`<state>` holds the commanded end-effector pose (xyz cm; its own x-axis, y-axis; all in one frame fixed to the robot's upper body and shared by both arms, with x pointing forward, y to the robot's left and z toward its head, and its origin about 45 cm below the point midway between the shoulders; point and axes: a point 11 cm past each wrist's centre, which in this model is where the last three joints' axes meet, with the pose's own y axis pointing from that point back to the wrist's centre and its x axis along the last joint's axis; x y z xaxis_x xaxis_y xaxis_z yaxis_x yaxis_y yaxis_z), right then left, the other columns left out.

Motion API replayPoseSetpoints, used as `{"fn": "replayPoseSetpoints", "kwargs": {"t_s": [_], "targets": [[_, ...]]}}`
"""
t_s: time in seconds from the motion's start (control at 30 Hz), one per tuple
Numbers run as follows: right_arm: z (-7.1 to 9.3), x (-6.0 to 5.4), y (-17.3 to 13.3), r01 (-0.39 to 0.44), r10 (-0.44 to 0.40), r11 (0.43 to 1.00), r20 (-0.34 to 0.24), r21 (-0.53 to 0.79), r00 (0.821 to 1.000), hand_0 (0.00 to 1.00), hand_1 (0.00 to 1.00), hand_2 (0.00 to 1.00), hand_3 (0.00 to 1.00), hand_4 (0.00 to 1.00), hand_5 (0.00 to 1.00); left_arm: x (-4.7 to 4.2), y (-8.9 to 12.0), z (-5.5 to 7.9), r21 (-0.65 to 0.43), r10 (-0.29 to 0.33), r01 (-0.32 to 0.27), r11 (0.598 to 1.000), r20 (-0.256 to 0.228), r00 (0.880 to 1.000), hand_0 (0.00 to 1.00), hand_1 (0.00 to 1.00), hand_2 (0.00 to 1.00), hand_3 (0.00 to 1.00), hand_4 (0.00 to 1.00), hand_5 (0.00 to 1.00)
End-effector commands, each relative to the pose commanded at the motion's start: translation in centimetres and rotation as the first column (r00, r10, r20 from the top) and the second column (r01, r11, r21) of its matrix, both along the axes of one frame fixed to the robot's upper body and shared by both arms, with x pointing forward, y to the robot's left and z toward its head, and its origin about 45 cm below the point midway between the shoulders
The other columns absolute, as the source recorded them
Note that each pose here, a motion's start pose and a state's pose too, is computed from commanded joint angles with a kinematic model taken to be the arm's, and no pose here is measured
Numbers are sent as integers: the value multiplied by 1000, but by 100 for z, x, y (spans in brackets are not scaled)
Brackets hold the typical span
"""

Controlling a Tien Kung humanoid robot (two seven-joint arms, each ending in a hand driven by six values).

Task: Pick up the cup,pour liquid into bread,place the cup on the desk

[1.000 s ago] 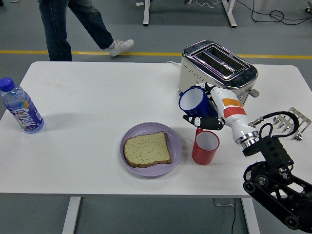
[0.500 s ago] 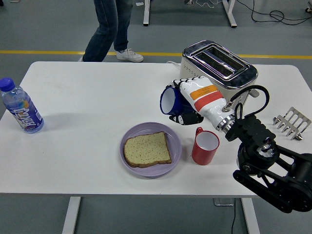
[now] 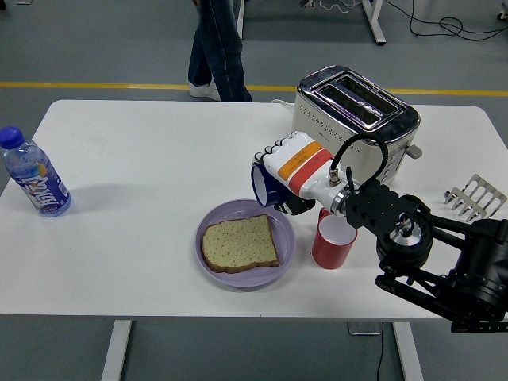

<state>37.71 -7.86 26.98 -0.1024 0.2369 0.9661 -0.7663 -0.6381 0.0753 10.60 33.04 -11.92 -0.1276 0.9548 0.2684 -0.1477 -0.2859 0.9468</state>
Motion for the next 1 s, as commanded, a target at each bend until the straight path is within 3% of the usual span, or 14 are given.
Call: {"fn": "replayPoseSetpoints", "kwargs": {"t_s": [0.3, 0.6, 0.83, 1.0], "targets": [[18, 66, -4, 35, -34, 990, 13, -139, 999, 264, 263, 425, 437, 695, 117, -43, 4, -8, 2, -1, 1, 1000, -10, 1000, 679, 683, 698, 542, 251, 998], [2, 42, -8, 33, -34, 994, -1, -107, 999, 266, 263, 425, 437, 697, 114, -64, -2, -14, 0, -3, 3, 1000, -16, 1000, 679, 683, 698, 542, 251, 998], [-7, -1, -22, 15, -4, 995, -113, 103, 994, 272, 266, 426, 439, 693, 108, -74, -7, -17, -2, -2, 2, 1000, -15, 1000, 679, 683, 698, 542, 251, 998], [66, -10, -105, 53, 20, 939, -207, 341, 978, 272, 266, 426, 439, 693, 108, -73, -12, -18, -4, 2, -2, 1000, -13, 1000, 679, 683, 698, 542, 251, 998]]}}
